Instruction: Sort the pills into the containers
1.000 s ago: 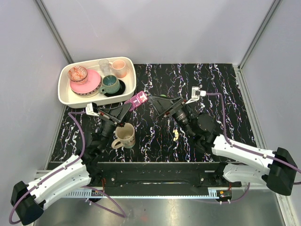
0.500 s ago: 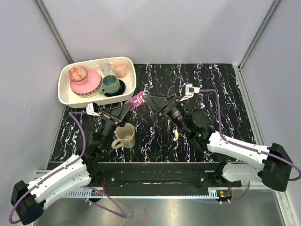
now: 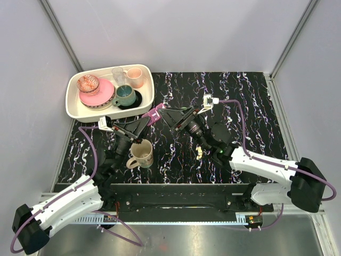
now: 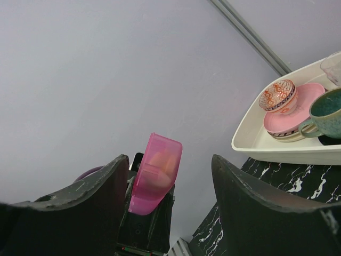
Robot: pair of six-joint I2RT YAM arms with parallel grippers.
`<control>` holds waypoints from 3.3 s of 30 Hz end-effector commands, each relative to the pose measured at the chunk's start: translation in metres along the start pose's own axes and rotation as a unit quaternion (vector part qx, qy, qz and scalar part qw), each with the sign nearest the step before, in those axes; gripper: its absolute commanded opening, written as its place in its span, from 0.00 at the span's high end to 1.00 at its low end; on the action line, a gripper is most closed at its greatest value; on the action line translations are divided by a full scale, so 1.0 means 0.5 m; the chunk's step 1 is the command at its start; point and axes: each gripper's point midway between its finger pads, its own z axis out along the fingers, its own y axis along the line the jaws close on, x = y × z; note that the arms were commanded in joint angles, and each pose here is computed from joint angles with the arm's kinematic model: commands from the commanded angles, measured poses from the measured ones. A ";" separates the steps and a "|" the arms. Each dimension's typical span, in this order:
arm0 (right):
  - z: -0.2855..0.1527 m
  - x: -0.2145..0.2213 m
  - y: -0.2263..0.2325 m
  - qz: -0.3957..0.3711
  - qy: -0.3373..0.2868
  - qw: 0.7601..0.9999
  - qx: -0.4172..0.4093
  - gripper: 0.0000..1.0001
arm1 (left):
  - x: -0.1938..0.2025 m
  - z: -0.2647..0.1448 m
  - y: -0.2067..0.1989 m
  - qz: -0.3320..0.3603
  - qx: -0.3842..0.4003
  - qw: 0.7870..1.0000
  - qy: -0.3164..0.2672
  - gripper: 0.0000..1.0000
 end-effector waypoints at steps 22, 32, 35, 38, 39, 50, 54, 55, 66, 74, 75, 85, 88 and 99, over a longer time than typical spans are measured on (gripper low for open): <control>0.031 -0.035 0.056 -0.001 -0.031 0.999 -0.042 0.96 | -0.007 -0.010 -0.035 -0.022 0.030 0.999 -0.006 1.00; 0.038 -0.035 0.054 -0.004 -0.038 0.998 -0.046 0.53 | -0.004 -0.009 -0.040 -0.024 0.033 0.999 -0.002 1.00; 0.041 -0.037 0.058 0.000 -0.043 0.998 -0.052 0.53 | -0.004 -0.010 -0.041 -0.025 0.033 0.999 -0.001 1.00; 0.046 -0.035 0.057 0.002 -0.043 0.998 -0.053 0.52 | -0.005 -0.012 -0.039 -0.026 0.032 0.999 -0.001 1.00; 0.047 -0.036 0.061 0.002 -0.044 0.997 -0.056 0.52 | -0.004 -0.013 -0.040 -0.027 0.033 0.999 0.000 1.00; 0.054 -0.047 0.071 0.008 -0.056 0.996 -0.066 0.51 | -0.004 -0.018 -0.031 -0.029 0.028 0.999 0.001 1.00; 0.057 -0.042 0.068 0.011 -0.054 0.996 -0.064 0.67 | -0.004 -0.018 -0.032 -0.029 0.028 0.999 0.001 1.00; 0.058 -0.042 0.066 0.013 -0.054 0.997 -0.062 0.77 | -0.003 -0.018 -0.034 -0.030 0.029 0.999 0.002 1.00; 0.060 -0.038 0.068 0.005 -0.040 0.998 -0.053 1.00 | -0.001 -0.016 -0.034 -0.029 0.028 0.999 0.004 1.00; 0.051 -0.040 0.063 0.000 -0.038 0.998 -0.047 0.48 | -0.003 -0.018 -0.031 -0.029 0.026 0.999 0.002 1.00; 0.050 -0.036 0.060 0.000 -0.036 0.998 -0.045 0.48 | -0.003 -0.018 -0.029 -0.029 0.025 0.999 0.002 1.00; 0.052 -0.033 0.059 0.002 -0.035 0.998 -0.047 1.00 | -0.003 -0.020 -0.031 -0.029 0.028 0.999 0.002 1.00; 0.051 -0.036 0.061 0.000 -0.036 0.998 -0.049 0.57 | -0.004 -0.021 -0.030 -0.029 0.027 0.999 0.002 1.00; 0.052 -0.033 0.056 0.005 -0.031 0.999 -0.039 1.00 | -0.003 -0.020 -0.030 -0.029 0.027 0.999 0.003 1.00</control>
